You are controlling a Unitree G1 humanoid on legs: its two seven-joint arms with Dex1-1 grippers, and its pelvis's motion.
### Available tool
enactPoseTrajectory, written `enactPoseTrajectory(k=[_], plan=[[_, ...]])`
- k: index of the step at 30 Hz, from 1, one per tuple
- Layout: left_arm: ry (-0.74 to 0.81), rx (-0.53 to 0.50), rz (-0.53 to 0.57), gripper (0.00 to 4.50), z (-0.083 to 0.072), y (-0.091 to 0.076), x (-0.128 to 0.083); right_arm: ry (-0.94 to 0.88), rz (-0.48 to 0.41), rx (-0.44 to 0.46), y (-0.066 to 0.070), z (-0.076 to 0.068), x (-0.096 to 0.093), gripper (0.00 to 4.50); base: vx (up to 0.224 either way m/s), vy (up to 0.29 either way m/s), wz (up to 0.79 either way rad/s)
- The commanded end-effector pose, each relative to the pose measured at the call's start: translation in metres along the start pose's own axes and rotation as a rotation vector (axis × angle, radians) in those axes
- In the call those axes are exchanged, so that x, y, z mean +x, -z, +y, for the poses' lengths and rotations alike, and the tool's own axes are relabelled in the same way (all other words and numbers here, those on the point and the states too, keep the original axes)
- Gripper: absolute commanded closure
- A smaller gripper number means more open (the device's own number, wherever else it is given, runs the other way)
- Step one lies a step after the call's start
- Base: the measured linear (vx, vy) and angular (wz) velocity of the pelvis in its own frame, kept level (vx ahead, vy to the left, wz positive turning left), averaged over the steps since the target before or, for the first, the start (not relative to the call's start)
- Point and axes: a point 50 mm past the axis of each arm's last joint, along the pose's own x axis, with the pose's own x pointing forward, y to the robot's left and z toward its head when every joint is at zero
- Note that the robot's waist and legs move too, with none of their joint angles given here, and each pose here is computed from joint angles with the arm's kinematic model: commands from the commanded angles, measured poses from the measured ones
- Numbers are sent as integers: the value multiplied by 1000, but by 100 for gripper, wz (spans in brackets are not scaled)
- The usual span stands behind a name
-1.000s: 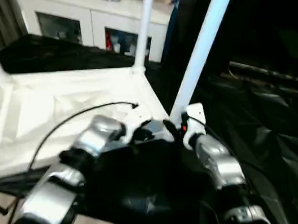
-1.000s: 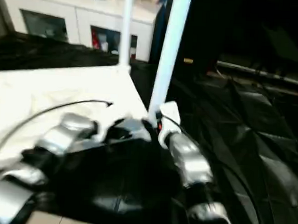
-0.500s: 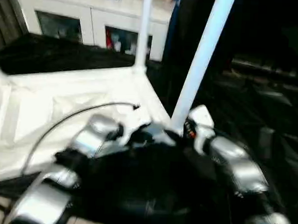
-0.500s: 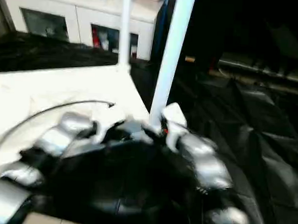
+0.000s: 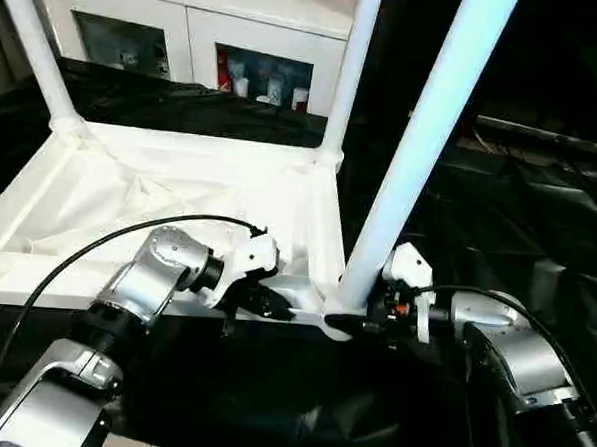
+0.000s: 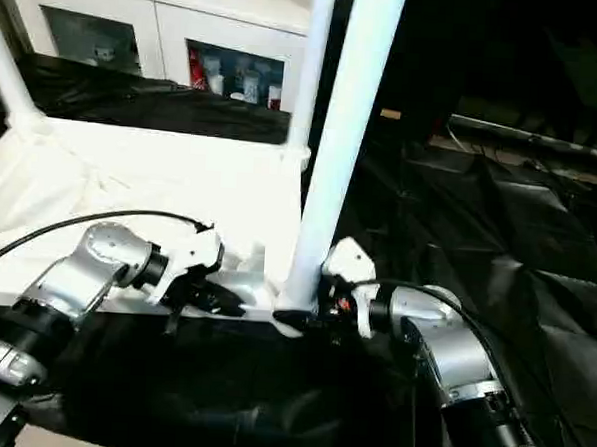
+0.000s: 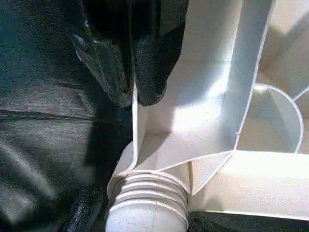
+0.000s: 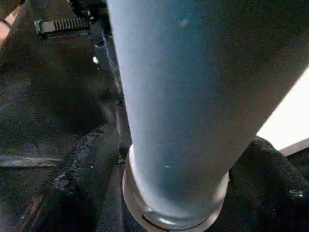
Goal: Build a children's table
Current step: Rotate leg to tighten
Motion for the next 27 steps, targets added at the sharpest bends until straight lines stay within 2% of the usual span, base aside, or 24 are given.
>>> enactPoseTrajectory(k=[1,6,10,19,20,23,26,27], plan=[[41,28,-62,450,-3,-12,10,-70,29,-11,3,9,12,114,0,0,0],[35,31,-68,450,-2,-15,10,-75,24,2,2,9,14,142,0,0,0],[28,36,-63,450,-1,-14,7,-80,26,-3,1,9,16,181,0,0,0],[-15,14,-66,450,1,-9,2,-87,23,16,4,9,20,191,0,0,0],[-35,9,-64,450,2,-9,3,-70,10,30,4,8,21,191,0,0,0],[-265,-39,-25,450,19,-7,10,196,-41,157,10,-7,35,191,0,0,0],[-296,-45,-22,450,22,-7,13,272,-34,186,14,-10,39,192,0,0,0],[-315,-62,-30,450,23,-10,21,339,-34,229,17,-10,46,192,0,0,0]])
